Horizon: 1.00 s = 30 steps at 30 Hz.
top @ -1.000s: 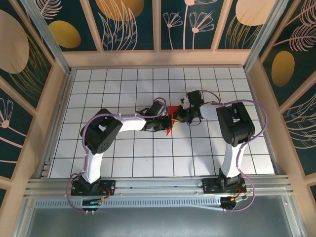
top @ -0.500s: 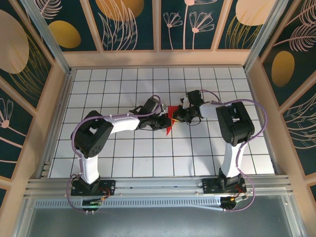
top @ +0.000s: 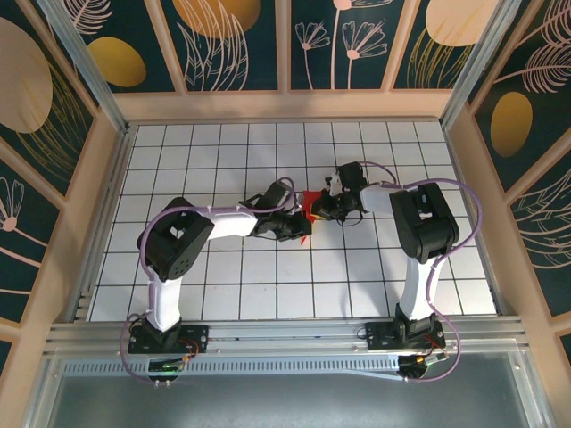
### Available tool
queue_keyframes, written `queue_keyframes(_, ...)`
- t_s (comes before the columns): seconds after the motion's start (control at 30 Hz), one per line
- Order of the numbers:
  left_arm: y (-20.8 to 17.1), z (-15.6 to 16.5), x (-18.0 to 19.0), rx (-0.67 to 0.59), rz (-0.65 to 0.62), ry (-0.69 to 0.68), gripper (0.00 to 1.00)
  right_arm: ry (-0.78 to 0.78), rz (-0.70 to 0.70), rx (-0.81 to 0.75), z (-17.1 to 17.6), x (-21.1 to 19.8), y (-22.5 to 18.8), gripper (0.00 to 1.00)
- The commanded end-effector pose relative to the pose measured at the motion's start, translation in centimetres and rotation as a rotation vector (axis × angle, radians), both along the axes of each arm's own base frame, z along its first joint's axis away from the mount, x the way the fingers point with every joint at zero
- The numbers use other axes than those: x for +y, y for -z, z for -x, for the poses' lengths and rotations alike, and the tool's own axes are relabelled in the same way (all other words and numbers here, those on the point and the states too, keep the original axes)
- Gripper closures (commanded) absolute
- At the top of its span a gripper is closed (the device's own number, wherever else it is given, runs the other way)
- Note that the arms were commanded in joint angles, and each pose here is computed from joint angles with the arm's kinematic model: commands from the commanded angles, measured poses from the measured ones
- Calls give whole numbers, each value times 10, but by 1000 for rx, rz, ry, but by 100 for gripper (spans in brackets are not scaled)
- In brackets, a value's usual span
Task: Fold a paper plane with a square sheet of paper (fold left side to right side)
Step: Fold the wing for the fifth time at the center of the table.
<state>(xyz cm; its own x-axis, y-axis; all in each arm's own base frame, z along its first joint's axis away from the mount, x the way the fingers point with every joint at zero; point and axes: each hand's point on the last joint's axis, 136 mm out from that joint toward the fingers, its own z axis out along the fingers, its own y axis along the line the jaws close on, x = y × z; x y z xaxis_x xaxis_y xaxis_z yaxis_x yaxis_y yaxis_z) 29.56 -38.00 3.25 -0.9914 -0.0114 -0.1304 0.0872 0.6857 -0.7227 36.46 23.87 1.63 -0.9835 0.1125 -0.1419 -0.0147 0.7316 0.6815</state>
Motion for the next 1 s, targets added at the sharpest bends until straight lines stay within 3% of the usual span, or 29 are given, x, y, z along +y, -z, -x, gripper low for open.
queue_keyframes(0.0, 4, 4, -3, 14, 3, 25, 100, 21, 138, 121, 23, -21, 46, 100)
queue_keyframes(0.97, 38, 34, 9, 93, -54, 63, 100, 23, 152, 132, 20, -22, 51, 100)
